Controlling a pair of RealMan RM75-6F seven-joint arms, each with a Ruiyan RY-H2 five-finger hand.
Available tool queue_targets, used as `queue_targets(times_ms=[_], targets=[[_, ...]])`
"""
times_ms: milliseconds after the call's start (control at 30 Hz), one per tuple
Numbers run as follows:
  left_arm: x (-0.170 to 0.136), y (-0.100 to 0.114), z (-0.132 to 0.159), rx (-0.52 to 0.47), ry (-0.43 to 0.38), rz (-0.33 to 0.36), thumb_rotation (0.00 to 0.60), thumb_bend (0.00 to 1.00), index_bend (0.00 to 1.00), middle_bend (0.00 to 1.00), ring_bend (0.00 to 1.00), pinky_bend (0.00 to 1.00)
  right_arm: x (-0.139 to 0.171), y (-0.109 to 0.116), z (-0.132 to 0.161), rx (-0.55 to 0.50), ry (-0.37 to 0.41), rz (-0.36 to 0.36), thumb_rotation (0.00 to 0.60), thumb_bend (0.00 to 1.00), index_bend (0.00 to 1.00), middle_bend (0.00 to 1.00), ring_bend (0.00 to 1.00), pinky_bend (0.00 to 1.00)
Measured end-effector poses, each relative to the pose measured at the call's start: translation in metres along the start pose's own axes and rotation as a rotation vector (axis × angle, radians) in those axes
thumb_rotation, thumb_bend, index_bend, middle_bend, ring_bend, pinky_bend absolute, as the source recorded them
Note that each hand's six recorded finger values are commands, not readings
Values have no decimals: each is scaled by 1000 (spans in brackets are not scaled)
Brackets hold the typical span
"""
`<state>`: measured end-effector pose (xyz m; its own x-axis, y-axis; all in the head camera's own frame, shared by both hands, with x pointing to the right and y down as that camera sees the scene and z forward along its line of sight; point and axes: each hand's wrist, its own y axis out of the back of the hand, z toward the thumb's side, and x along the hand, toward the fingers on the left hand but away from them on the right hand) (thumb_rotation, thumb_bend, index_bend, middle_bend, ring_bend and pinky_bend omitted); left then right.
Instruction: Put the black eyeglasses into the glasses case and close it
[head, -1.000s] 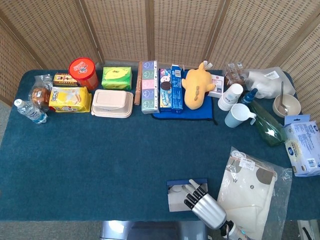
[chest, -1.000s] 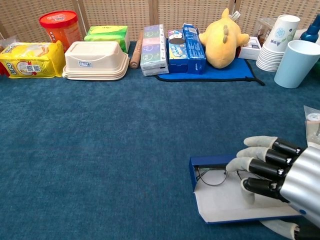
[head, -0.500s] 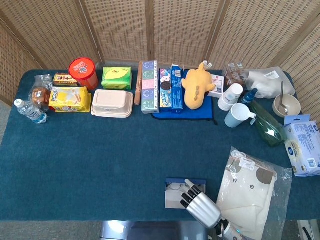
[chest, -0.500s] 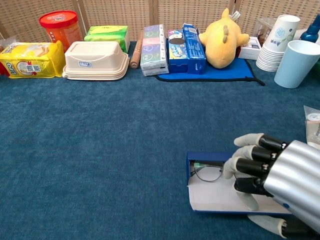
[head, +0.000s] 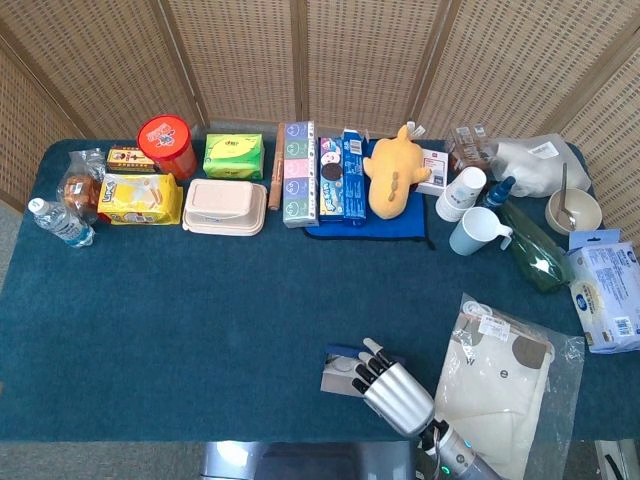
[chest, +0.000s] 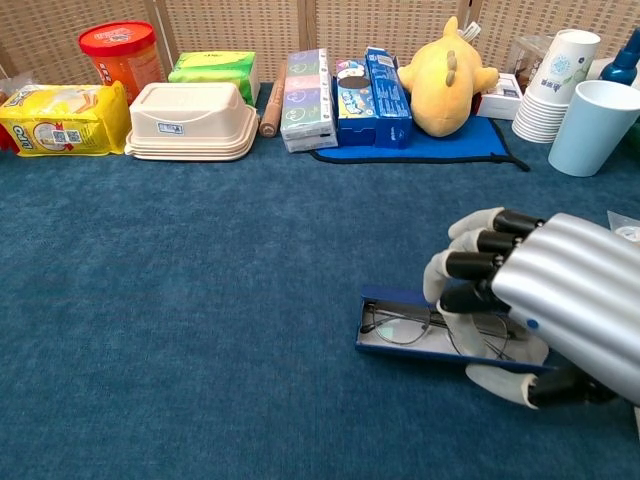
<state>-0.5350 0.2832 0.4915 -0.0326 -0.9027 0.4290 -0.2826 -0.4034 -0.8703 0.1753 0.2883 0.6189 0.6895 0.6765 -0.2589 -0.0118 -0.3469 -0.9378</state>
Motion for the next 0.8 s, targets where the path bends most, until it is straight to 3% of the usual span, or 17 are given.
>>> queue_targets(times_ms=[367,800], targets=[[0,-3,-1,-1,0,-8,600,309,75,31,0,0,-25,-4,-20,7,-45,15,600,266,447,314,299,237],[1,-9,-5,-3,10,-23,600,310,75,31,0,0,-46,-17,-46,23,-105,64,600,261,396,284,282,237]])
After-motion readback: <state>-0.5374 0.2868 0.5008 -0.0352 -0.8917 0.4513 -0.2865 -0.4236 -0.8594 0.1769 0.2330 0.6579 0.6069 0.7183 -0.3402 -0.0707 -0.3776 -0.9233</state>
